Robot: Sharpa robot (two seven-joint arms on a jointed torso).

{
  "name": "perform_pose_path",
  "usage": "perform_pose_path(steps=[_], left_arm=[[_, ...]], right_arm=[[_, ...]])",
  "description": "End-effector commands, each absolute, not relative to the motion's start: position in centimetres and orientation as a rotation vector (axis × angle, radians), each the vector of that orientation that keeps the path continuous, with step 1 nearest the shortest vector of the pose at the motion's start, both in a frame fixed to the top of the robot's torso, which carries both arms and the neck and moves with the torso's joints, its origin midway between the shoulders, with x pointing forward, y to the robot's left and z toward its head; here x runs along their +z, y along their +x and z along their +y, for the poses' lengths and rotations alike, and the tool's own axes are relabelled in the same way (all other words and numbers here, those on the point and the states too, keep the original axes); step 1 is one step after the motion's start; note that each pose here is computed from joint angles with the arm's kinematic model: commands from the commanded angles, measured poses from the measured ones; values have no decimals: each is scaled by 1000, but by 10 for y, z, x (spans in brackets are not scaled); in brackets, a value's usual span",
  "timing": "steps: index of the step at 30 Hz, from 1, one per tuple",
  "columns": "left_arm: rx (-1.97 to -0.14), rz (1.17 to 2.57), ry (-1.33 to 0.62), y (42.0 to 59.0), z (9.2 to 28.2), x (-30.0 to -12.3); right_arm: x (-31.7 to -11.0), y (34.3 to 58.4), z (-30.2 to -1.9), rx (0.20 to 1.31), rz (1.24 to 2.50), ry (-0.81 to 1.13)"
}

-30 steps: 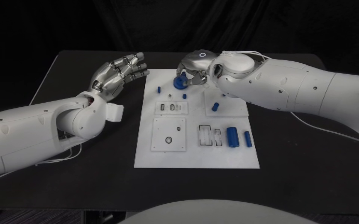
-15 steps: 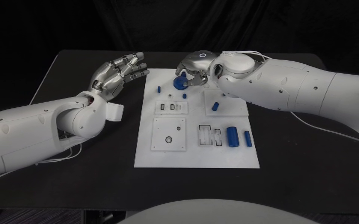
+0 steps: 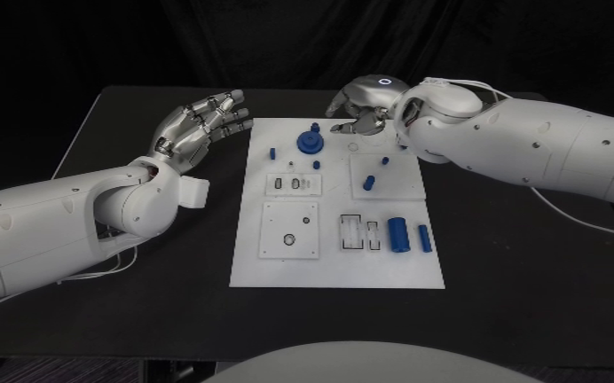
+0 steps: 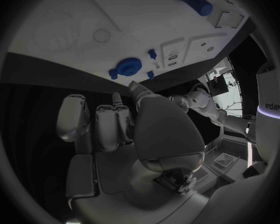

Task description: Assemble the parts on the task board

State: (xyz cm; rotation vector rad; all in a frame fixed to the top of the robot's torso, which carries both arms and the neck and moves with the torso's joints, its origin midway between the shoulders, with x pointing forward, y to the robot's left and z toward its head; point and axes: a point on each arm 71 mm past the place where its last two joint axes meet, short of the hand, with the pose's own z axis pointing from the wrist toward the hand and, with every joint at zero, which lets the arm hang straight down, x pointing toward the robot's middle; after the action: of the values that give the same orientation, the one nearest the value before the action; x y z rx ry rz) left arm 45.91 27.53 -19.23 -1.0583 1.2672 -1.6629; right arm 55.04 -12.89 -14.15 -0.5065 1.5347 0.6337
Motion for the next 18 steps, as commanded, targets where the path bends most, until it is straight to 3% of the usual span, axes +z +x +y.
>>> perform_pose_path(steps=[1,13,18], left_arm=[[-1685,1237,-1039,458,275,-190],[-1700,1244,-1037,459,270,-191],[-1699,1244,-1038,459,270,-191]], right_arm=[[-126,550,-151,691,1552,-372],[-121,525,-253,577,1609,-220],[-128,517,-277,515,1612,-214]])
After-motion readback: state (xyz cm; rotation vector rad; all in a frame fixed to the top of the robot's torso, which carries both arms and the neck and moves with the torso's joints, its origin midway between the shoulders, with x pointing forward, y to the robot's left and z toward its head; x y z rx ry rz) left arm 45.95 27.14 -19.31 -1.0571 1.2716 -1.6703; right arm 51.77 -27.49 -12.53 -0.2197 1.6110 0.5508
